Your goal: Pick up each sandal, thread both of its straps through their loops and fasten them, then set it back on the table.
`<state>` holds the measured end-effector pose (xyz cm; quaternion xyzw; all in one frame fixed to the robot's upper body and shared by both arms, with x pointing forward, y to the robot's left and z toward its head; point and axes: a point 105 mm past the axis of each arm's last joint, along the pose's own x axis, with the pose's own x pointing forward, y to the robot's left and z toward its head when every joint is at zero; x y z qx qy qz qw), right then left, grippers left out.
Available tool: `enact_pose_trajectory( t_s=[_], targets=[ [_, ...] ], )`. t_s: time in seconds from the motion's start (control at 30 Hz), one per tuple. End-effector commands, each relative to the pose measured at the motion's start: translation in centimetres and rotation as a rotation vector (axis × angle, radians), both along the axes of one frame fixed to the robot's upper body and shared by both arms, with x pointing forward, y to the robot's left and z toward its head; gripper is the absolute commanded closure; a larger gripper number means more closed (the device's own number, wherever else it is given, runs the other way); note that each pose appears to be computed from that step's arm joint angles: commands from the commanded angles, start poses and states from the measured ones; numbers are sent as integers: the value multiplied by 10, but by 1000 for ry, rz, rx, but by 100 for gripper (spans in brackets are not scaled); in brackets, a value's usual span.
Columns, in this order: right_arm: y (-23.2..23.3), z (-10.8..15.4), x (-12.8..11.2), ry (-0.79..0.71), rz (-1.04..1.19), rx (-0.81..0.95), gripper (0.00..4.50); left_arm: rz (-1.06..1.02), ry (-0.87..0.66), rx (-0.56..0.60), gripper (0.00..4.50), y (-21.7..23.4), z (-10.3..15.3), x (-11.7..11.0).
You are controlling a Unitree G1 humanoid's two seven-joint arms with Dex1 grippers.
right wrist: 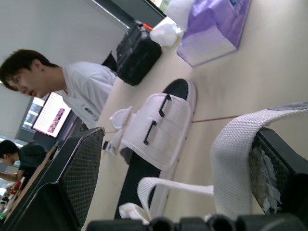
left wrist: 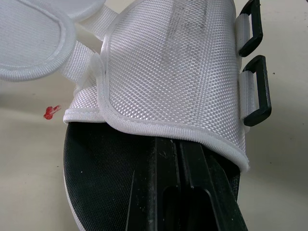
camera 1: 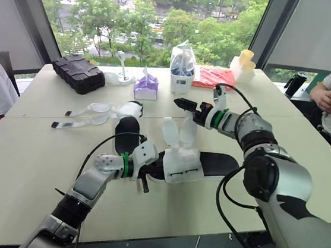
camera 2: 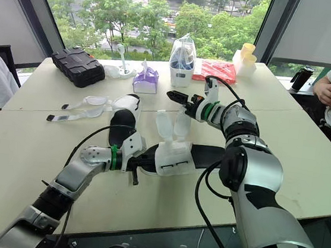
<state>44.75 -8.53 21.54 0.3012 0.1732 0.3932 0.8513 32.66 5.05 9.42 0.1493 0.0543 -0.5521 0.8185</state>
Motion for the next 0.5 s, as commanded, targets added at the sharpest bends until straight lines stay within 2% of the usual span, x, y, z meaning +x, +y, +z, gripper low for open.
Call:
enact_pose_trajectory(
  t_s=[0.03,0.13,0.33,0.47,0.5],
  targets=[
    [5,41,-3,-124,58,34,26,-14,21,5,449,-3,-5,-5],
    [9,44,-8,-137,109,42,130,-14,21,4,450,-2,-5,-4],
    [12,57,-20,-184,208,69,432,-18,25,2,450,-3,-5,-5],
    [12,61,-33,-238,305,32,442,-19,28,0,450,-4,-5,-6],
    [11,58,-40,-289,341,-33,442,-19,29,0,450,-4,-6,-7]
  ],
)
